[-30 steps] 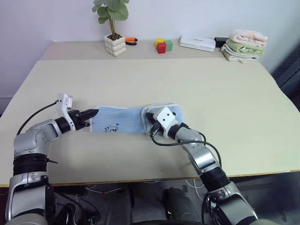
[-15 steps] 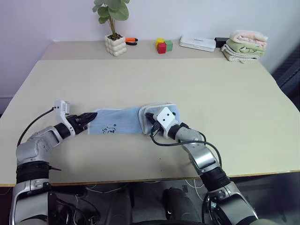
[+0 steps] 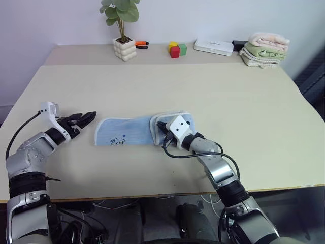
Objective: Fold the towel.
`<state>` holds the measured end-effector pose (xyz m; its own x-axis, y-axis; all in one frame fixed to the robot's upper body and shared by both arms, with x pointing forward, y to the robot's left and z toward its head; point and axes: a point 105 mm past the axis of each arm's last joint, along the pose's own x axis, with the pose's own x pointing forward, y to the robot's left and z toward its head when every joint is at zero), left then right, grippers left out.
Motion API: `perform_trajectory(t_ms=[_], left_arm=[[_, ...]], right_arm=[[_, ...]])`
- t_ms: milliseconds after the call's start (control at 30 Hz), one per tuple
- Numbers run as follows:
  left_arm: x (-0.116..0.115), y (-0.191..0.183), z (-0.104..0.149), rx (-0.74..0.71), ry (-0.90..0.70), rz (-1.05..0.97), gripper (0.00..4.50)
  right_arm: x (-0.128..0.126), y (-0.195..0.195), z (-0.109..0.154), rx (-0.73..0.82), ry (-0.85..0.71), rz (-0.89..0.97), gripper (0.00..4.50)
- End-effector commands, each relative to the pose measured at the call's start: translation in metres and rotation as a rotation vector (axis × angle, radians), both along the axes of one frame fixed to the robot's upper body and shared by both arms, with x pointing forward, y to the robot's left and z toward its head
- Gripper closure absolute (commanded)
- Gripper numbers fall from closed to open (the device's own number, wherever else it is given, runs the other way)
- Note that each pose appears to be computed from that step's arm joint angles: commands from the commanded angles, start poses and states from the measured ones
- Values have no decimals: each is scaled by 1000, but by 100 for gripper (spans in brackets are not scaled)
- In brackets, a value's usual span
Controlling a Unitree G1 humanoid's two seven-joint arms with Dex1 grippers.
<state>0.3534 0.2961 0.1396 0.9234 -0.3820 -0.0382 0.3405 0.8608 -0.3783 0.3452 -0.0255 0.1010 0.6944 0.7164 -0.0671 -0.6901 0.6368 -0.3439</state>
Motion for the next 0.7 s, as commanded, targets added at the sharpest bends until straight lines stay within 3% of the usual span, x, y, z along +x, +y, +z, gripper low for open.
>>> perform_trajectory(t_ms=[33, 233, 333, 567, 700], left_arm=[[-4, -14, 32, -8, -117, -61, 13], [-21, -27, 26, -71, -73, -150, 13], [-26, -24, 24, -73, -52, -141, 0], [-50, -12, 14, -183, 82, -104, 0], [-71, -10, 0, -256, 174, -80, 0]], right_arm=[[3, 2, 21, 32, -53, 18, 450], [-1, 0, 53, 165, -12, 107, 450], [-12, 0, 65, 184, -10, 202, 364], [-30, -14, 65, 52, 8, 347, 18], [-32, -7, 59, 41, 16, 351, 5]])
